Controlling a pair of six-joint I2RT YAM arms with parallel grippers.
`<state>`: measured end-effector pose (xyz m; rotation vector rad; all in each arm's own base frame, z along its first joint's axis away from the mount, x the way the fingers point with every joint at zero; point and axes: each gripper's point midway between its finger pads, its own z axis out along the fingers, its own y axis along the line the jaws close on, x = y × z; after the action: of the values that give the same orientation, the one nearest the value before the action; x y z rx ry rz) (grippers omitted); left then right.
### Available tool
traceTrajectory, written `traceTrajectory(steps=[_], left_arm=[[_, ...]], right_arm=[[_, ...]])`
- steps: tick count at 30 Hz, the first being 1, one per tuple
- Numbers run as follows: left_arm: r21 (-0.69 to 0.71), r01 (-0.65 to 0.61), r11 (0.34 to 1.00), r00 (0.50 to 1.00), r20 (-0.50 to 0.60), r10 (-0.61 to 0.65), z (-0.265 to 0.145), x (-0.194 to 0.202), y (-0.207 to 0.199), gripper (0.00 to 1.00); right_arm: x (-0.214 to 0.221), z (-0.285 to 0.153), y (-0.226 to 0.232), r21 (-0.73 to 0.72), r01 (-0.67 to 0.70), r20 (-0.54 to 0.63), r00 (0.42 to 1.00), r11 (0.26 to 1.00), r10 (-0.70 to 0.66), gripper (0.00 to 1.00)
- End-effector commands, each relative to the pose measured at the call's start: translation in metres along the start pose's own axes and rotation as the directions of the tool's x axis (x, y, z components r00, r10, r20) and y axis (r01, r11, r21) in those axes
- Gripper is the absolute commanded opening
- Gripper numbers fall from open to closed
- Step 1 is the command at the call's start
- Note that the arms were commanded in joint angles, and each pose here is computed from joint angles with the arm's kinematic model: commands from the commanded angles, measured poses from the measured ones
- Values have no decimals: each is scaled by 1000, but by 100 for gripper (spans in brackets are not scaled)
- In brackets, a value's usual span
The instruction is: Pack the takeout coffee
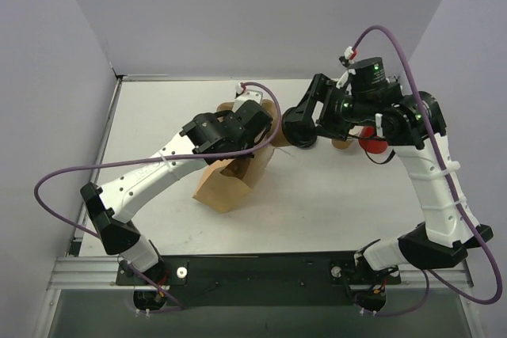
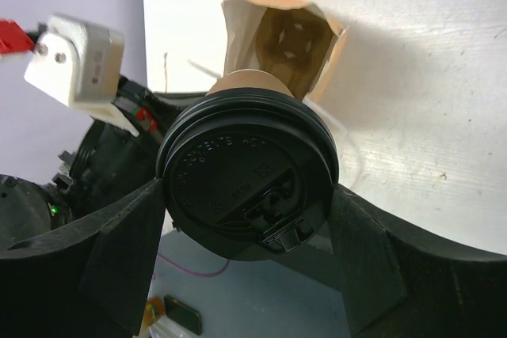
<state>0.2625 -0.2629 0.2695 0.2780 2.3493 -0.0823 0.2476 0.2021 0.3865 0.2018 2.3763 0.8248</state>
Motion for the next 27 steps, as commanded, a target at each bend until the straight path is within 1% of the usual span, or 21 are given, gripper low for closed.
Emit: traceTrajectory(steps=[1, 2, 8, 11, 16, 19, 23, 25, 27], left_arm=[[-35, 186, 982, 981, 61, -183, 3, -15, -5, 0], [-35, 219, 975, 974, 64, -216, 4, -16, -8, 0], [53, 299, 953, 951, 63, -302, 0, -33, -31, 0], [106, 317, 942, 944, 63, -325, -6, -44, -43, 0], [142, 324, 935, 941, 55, -334, -10, -52, -55, 0], [168, 361, 917, 926, 48, -374, -12, -53, -60, 0], [212, 452, 867, 883, 34, -468, -14, -55, -68, 0], [225, 482, 846, 865, 28, -501, -11, -51, -71, 0], [256, 539, 802, 827, 20, -562, -13, -55, -76, 0]], right_arm=[[14, 17, 0, 42, -12, -16, 1000, 999, 13, 50], [23, 27, -10, 72, -22, -43, 999, 997, 25, 50], [31, 42, -12, 88, -37, -67, 997, 995, 43, 49], [26, 41, -10, 93, -27, -57, 998, 995, 32, 49], [25, 39, -12, 108, -19, -59, 998, 994, 26, 49], [30, 44, -19, 131, -21, -74, 997, 991, 30, 49], [30, 47, -25, 154, -9, -69, 997, 988, 20, 49], [33, 51, -30, 173, 7, -91, 996, 985, 10, 49], [38, 53, -35, 197, 18, -115, 993, 980, 5, 49]])
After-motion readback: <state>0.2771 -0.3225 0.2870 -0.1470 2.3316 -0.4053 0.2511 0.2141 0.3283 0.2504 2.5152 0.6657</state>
